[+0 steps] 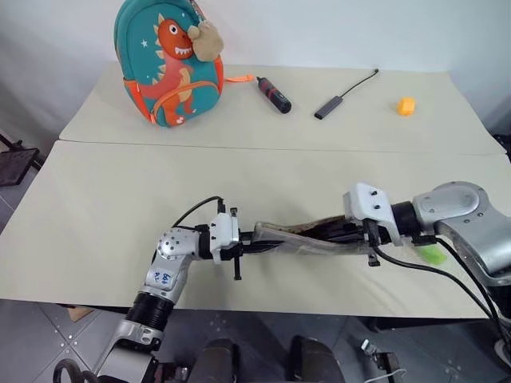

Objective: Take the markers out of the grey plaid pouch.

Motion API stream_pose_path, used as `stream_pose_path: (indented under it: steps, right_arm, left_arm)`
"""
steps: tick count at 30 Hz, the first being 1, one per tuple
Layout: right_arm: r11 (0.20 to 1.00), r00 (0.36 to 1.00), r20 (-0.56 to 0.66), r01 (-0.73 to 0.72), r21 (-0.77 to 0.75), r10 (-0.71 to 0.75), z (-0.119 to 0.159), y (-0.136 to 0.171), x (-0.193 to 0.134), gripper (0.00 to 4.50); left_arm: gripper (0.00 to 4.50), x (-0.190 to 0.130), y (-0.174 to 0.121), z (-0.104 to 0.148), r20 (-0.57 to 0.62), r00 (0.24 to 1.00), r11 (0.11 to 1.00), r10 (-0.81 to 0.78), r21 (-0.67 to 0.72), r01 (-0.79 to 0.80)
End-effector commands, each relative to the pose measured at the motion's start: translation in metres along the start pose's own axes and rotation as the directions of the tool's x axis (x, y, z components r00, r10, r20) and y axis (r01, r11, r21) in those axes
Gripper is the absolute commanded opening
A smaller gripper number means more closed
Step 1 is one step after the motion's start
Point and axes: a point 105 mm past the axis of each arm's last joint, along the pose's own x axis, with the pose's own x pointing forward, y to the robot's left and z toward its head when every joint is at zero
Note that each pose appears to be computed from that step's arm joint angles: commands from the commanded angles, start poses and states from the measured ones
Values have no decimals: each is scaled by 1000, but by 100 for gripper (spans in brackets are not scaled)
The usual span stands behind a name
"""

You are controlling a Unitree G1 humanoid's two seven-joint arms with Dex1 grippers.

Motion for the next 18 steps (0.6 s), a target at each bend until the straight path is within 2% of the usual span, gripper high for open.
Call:
stream_pose_path:
  steps: [1,8,18]
  right_arm:
    - [997,998,-61,19,-71,-23,3,-8,0,5]
    - [985,992,-117,-61,-159,42,6,3,24,5]
    - [976,975,-223,-48,-214,-1,-6,-12,38,5]
  left_arm:
    - [0,2,-7,-4,-12,1000,1000,-12,-6,12]
    - [0,1,-6,-5,-18,1000,1000,-4,-7,4]
    - [0,2,-6,-4,-15,1000,1000,-8,-9,8]
